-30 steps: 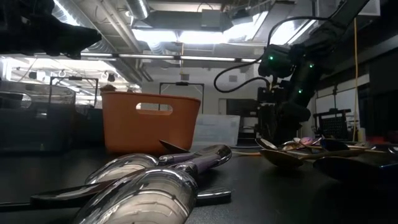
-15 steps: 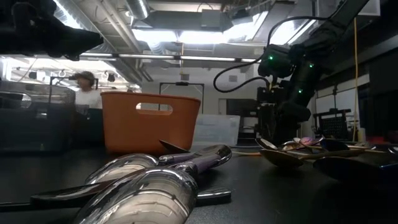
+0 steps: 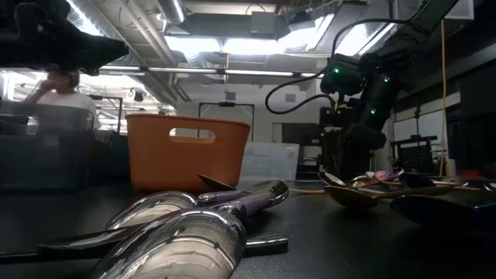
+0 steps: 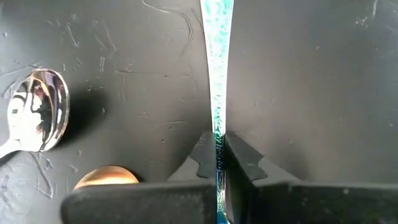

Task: Sort silverware by color (type)
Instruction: Put the blue spoon into the transparent bin

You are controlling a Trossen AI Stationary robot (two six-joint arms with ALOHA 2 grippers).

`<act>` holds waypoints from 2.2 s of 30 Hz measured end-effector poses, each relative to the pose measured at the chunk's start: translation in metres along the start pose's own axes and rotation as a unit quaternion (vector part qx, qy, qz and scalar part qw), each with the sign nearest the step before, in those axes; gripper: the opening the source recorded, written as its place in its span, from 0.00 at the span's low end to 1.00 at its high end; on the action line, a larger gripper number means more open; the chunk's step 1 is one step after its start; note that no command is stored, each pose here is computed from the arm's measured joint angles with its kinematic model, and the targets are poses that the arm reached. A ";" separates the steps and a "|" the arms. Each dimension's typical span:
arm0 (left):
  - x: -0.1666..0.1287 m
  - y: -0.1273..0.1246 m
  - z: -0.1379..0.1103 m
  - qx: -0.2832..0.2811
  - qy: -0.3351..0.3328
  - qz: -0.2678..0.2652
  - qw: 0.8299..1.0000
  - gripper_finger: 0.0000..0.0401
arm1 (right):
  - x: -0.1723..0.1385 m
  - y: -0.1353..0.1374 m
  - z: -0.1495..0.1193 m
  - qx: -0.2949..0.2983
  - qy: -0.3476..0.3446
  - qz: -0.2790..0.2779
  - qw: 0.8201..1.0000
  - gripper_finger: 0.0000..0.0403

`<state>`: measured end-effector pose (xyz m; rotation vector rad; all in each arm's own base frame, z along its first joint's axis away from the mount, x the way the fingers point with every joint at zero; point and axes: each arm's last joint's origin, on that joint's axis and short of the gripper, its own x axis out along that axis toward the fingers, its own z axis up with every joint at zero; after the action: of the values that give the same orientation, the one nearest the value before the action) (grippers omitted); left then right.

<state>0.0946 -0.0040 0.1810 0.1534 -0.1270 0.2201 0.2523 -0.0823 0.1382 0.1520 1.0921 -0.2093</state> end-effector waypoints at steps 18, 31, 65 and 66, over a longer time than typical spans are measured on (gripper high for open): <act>0.000 0.000 0.000 0.000 0.000 0.000 1.000 0.24 | -0.068 -0.001 0.101 -0.168 -0.143 -0.005 0.975 0.00; 0.000 0.000 0.000 0.000 0.000 0.000 1.000 0.24 | -0.096 -0.038 0.144 -0.248 -0.381 -0.070 0.888 0.00; 0.000 0.000 0.000 -0.001 0.000 0.001 1.000 0.24 | 0.025 -0.085 0.134 -0.206 -0.304 -0.088 0.926 0.00; 0.000 0.000 0.000 -0.001 0.000 0.001 1.000 0.24 | 0.026 -0.085 0.133 -0.204 -0.296 -0.088 0.929 0.00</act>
<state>0.0946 -0.0040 0.1809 0.1522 -0.1266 0.2216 0.3581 -0.1969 0.1733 -0.3687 0.5239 -0.1675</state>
